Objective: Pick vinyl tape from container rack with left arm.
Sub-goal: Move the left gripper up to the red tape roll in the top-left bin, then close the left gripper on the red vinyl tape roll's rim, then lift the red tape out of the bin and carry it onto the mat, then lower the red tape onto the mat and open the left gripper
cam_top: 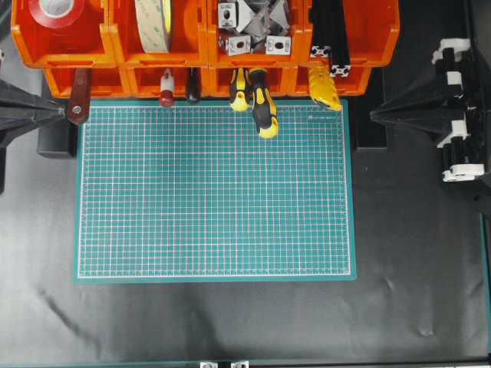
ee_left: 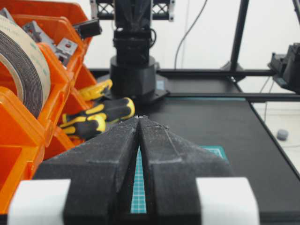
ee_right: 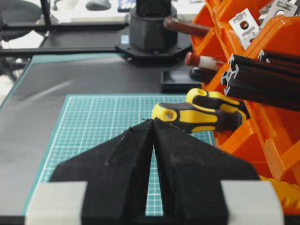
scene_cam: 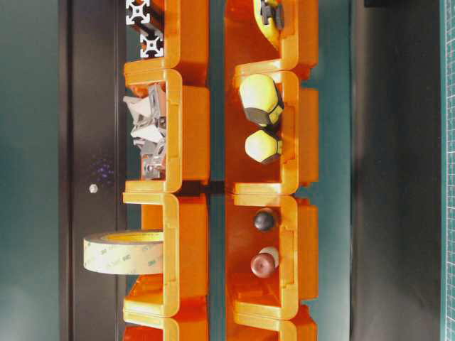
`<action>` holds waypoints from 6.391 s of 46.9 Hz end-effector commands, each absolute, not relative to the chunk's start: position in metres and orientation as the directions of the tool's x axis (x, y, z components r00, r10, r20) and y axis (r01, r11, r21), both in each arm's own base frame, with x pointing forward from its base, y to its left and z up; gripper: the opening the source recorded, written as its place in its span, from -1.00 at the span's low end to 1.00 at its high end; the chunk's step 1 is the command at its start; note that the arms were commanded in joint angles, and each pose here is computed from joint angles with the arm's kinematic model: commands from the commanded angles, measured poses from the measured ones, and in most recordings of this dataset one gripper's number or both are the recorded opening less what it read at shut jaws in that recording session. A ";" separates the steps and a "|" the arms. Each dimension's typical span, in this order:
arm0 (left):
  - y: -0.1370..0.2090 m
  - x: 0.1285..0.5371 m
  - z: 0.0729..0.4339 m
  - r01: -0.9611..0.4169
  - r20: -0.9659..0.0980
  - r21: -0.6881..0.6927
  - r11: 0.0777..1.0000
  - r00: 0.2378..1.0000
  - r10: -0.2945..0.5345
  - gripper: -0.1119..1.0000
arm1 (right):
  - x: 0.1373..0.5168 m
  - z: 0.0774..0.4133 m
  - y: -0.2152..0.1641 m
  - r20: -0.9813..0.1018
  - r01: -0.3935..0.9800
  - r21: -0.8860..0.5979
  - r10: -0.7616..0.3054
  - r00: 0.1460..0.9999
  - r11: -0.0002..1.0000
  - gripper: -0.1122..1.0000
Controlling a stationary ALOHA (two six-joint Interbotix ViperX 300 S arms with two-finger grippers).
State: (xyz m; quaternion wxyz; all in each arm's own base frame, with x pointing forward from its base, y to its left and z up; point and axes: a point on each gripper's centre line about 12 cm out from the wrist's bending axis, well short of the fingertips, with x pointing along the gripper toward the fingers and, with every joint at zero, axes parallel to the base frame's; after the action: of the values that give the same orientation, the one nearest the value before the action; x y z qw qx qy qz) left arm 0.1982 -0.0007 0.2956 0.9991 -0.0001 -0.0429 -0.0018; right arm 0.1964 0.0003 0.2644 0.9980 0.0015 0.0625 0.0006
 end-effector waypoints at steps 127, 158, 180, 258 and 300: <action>0.089 0.261 0.388 -0.071 -0.895 0.191 0.979 0.396 0.204 0.61 | 0.199 0.271 -0.001 -0.113 0.009 0.024 -0.007 0.994 1.000 -0.79; 0.089 0.260 0.402 -0.063 -0.879 0.206 0.976 0.427 0.213 -0.45 | 0.199 0.271 -0.001 -0.111 0.009 0.024 -0.007 0.994 1.000 -0.79; 0.034 0.258 0.487 0.050 -0.781 0.213 0.976 0.609 0.140 -0.45 | 0.197 0.274 -0.001 -0.097 0.009 0.024 -0.007 0.995 1.000 -0.79; -0.108 0.364 0.168 0.177 -0.797 -0.056 0.983 0.585 -0.151 -0.45 | 0.187 0.291 -0.001 -0.045 0.012 0.090 -0.008 0.999 0.996 -0.79; -0.090 0.384 0.175 0.151 -0.780 -0.036 0.988 0.614 -0.122 -0.33 | 0.187 0.289 -0.002 -0.062 0.015 0.092 -0.009 0.998 0.996 -0.79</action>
State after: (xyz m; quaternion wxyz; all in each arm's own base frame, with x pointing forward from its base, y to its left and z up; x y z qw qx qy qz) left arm 0.3758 -0.0915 0.1595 0.8865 0.0200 0.4559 -0.0762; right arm 0.1844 -0.0012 0.2754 0.9980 0.0438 0.0463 -0.0056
